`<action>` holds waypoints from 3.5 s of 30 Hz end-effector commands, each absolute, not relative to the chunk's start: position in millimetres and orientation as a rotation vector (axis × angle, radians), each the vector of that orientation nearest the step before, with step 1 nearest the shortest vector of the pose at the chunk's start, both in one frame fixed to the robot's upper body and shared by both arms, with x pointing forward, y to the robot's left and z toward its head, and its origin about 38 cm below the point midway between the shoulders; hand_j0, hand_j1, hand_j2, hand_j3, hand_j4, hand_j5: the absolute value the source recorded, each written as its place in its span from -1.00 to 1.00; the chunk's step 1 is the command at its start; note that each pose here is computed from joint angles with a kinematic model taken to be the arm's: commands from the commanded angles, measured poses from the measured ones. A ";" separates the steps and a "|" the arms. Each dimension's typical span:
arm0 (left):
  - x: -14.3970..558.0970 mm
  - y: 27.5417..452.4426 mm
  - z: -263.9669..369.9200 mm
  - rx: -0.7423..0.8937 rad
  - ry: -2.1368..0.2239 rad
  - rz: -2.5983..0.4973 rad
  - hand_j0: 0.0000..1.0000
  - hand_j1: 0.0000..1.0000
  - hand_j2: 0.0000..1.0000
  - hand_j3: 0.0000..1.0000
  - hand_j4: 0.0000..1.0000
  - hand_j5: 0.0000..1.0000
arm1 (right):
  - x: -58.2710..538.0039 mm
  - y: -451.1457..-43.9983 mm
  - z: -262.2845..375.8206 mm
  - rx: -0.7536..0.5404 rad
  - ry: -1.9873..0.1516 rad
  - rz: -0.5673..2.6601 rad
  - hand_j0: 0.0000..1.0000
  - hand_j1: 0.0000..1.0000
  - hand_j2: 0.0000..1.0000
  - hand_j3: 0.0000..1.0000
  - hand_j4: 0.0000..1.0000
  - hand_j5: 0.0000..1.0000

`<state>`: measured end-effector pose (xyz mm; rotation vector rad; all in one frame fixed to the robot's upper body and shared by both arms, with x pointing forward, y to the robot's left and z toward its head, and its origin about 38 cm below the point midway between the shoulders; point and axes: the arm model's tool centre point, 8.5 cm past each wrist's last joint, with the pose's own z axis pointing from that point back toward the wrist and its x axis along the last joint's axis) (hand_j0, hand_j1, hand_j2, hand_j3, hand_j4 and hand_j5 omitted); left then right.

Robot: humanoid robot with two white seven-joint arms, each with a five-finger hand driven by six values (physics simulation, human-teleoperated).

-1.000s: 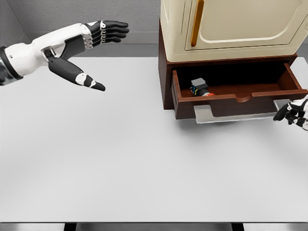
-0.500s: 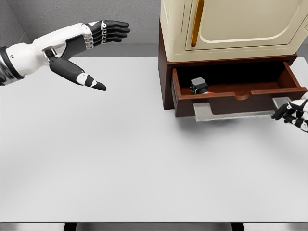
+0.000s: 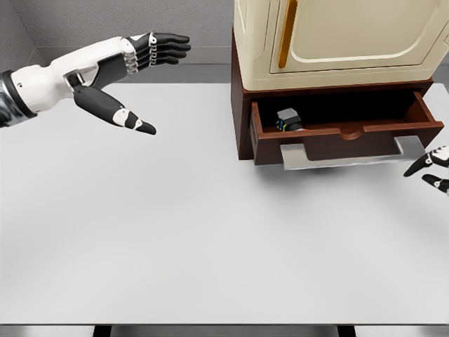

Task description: Put the switch into the drawer with left arm, and close the drawer with right arm

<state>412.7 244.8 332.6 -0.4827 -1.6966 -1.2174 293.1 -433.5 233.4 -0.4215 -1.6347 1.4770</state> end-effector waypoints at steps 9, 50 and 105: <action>412.4 244.9 332.3 -0.487 -1.697 -1.215 1.00 1.00 1.00 1.00 1.00 1.00 | 296.0 -422.7 217.6 -0.395 -1.585 1.532 0.03 0.03 0.03 0.03 0.03 0.03; 412.0 246.8 330.5 -0.484 -1.691 -1.212 1.00 1.00 1.00 1.00 1.00 1.00 | 326.8 -415.0 214.2 -0.380 -1.607 1.528 0.04 0.04 0.04 0.04 0.04 0.04; 414.6 250.8 343.5 -0.419 -1.721 -1.228 1.00 1.00 1.00 1.00 1.00 1.00 | 376.7 -416.8 230.1 -0.410 -1.641 1.502 0.06 0.06 0.06 0.06 0.06 0.06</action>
